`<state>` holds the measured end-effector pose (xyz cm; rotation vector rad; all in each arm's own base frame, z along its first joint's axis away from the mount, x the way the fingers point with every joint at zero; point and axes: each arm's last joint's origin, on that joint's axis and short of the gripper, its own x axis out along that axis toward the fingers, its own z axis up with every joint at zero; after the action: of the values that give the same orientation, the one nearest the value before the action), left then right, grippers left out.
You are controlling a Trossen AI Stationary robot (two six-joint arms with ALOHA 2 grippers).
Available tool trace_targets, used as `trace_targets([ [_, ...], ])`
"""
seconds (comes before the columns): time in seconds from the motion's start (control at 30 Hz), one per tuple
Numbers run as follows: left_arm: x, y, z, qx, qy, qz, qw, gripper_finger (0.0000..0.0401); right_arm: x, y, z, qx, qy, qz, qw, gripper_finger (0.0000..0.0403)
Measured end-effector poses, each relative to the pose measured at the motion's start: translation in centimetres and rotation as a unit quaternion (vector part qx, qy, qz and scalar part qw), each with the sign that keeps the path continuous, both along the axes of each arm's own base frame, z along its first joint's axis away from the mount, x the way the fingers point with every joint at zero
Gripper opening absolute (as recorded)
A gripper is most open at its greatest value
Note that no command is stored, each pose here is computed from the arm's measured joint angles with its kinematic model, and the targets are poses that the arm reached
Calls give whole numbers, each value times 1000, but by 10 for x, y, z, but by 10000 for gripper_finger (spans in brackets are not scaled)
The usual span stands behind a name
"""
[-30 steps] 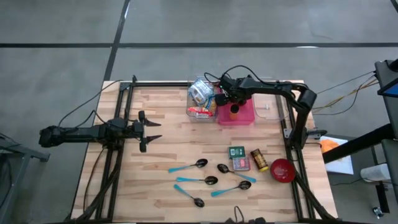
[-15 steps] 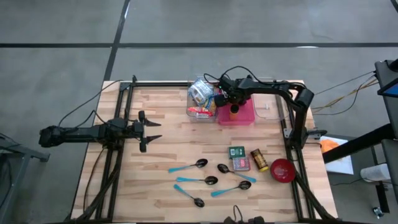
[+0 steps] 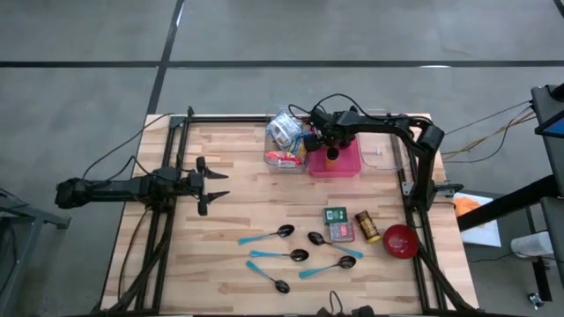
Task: Pick & Place Food Item
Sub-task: Put the gold spice bottle into the pink bin, then put the red spice can into the pink bin
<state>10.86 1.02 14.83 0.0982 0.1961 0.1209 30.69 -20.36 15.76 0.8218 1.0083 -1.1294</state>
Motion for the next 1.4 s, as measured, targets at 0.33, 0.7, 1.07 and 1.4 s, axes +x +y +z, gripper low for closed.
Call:
trace_targets([
  [0.33, 0, 0, 0, 0, 0, 0, 1000, 244, 1, 2, 1, -8, 2, -7, 1000, 368],
  [0.7, 0, 0, 0, 0, 0, 0, 1000, 244, 1, 9, 39, -51, -32, 7, 998, 370],
  [1.07, 0, 0, 0, 2, 0, 0, 1000, 244, -7, 52, 108, -134, -93, 62, 985, 370],
  [1.4, 0, 0, 0, 1, 0, 0, 1000, 244, -10, 126, 145, -164, -114, 210, 957, 370],
])
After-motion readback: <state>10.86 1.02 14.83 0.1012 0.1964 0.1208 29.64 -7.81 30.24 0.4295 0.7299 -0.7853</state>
